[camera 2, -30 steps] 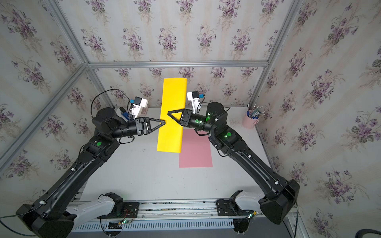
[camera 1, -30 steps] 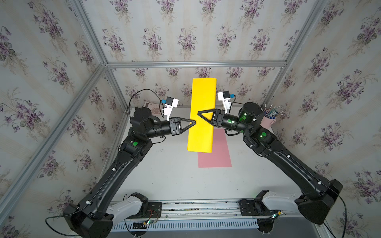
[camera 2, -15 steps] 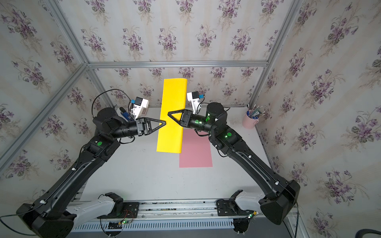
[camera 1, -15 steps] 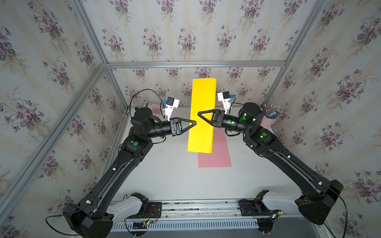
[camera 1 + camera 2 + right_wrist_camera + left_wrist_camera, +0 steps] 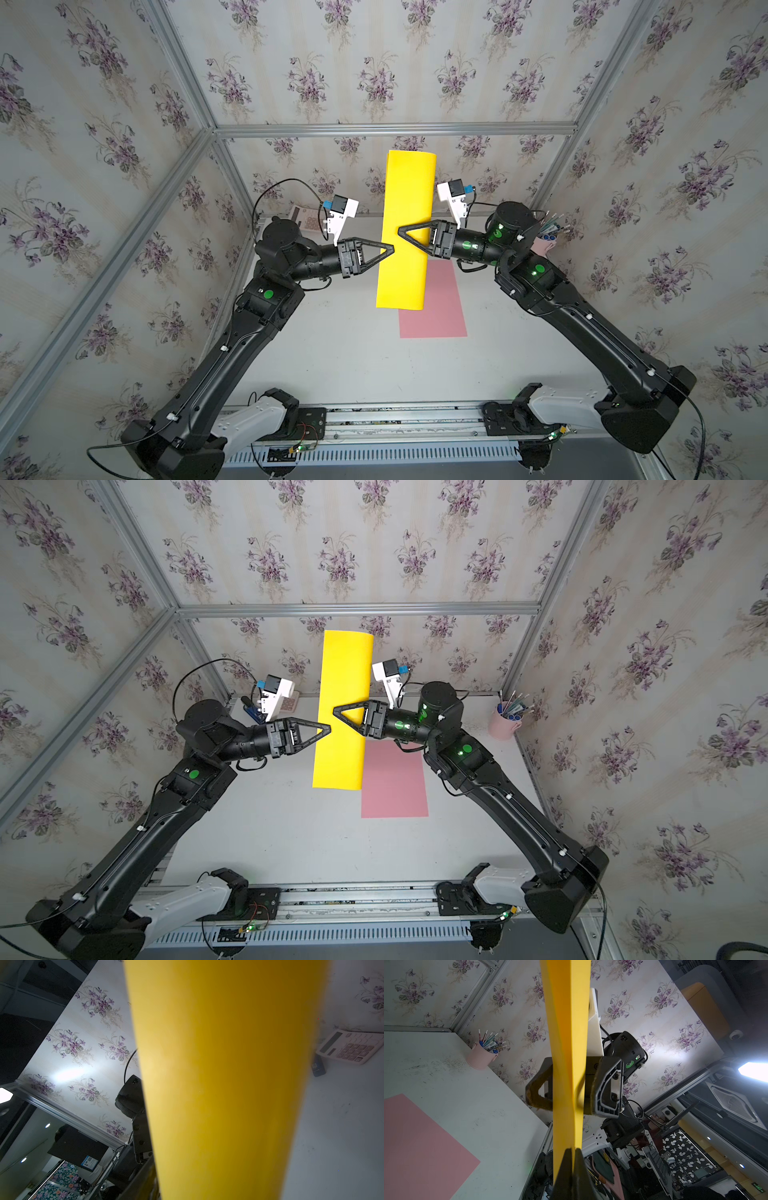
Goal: Fold the rectangular paper in half along the long edge
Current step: Fold the paper.
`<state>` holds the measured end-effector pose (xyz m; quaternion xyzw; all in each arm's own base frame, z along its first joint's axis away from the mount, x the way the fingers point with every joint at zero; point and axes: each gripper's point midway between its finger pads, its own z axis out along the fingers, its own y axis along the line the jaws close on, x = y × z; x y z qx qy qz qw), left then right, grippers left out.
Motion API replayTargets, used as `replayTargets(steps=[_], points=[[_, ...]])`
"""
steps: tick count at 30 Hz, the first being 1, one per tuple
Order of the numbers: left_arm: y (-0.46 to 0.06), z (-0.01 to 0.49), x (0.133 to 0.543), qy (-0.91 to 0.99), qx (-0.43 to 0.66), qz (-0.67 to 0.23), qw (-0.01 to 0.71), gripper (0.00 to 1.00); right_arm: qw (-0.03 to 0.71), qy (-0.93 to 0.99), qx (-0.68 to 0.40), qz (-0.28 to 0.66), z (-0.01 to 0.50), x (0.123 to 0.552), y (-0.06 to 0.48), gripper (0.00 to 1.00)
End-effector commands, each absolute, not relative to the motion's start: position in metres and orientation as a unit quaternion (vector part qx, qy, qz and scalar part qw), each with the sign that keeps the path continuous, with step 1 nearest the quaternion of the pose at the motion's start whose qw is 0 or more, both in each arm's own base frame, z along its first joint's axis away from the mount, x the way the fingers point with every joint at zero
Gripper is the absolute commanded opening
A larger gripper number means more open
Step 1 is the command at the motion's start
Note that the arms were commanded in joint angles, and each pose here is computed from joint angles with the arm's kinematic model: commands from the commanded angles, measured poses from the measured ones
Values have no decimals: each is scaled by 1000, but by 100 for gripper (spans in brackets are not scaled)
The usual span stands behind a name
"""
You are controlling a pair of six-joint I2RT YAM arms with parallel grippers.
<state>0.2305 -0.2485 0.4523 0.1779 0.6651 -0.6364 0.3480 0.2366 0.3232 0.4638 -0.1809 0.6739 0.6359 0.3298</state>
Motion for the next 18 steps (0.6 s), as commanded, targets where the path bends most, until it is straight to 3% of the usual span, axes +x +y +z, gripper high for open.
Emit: replayTargets(steps=[1, 5, 9, 18], points=[[-246, 464, 227, 651, 189, -634, 373, 0, 313, 658, -227, 646, 468, 219, 324, 56], [-242, 470, 224, 643, 189, -634, 387, 0, 308, 650, -244, 650, 471, 210, 321, 56], [-239, 476, 222, 636, 186, -633, 399, 0, 310, 642, -251, 655, 476, 205, 318, 48], [-237, 481, 221, 627, 180, -636, 411, 0, 306, 611, -274, 677, 489, 188, 314, 43]])
